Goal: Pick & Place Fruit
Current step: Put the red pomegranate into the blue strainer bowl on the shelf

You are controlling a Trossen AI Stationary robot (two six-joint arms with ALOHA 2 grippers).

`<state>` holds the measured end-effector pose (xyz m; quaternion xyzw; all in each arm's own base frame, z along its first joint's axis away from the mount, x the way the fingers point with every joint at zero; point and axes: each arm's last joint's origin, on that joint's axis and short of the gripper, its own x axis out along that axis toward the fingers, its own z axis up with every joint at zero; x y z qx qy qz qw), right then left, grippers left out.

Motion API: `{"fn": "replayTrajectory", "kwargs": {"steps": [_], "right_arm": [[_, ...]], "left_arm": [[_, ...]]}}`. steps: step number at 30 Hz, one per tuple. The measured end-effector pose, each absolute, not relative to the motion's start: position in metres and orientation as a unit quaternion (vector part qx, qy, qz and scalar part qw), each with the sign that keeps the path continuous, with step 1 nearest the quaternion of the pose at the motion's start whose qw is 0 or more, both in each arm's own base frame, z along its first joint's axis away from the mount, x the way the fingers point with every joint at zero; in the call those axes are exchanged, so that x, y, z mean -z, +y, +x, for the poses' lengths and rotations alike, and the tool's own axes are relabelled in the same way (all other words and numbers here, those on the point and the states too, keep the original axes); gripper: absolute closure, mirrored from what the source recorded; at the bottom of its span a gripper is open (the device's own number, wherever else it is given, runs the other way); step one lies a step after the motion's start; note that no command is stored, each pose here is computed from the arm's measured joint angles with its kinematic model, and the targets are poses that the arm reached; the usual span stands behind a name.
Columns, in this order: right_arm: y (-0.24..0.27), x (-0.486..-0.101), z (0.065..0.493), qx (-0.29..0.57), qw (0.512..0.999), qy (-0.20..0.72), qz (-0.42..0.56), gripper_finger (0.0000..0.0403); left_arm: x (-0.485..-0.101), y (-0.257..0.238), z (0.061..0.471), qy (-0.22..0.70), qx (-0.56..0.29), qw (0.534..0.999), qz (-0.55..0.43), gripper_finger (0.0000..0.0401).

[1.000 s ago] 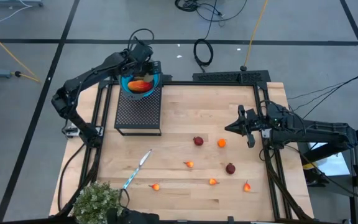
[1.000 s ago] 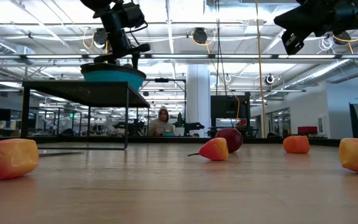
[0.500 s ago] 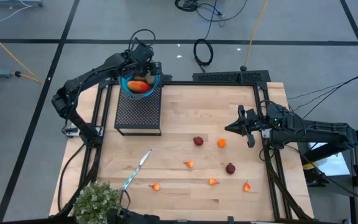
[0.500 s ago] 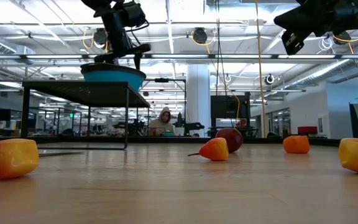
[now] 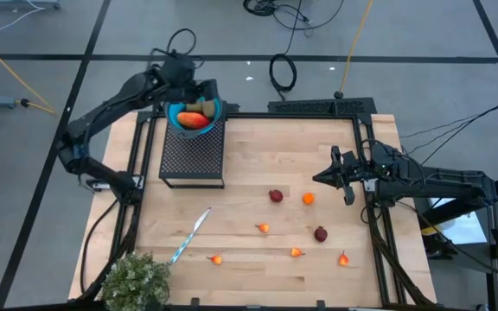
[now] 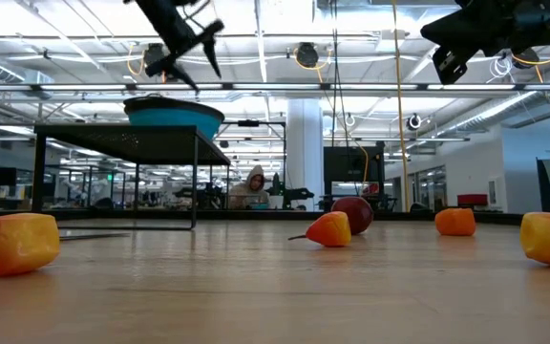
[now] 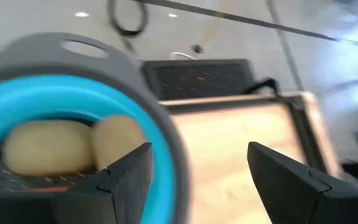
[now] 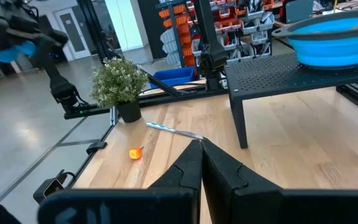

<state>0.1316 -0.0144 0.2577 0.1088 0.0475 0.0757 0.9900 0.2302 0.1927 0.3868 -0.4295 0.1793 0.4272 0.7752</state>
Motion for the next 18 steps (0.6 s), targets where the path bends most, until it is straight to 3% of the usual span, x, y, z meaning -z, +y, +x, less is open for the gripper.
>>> {"fn": "replayTrajectory", "kwargs": {"steps": [11,18], "right_arm": [[-0.015,-0.231,0.133,-0.072,0.987,0.084,0.120,0.0403],[-0.016,-0.214,0.133,-0.035,0.977,0.108,0.179,0.0403]], "left_arm": [[-0.434,0.133,0.207,0.137,-0.307,0.853,-0.399,0.0158],[-0.448,0.115,0.203,0.115,-0.267,0.889,-0.355,0.0158]]}}
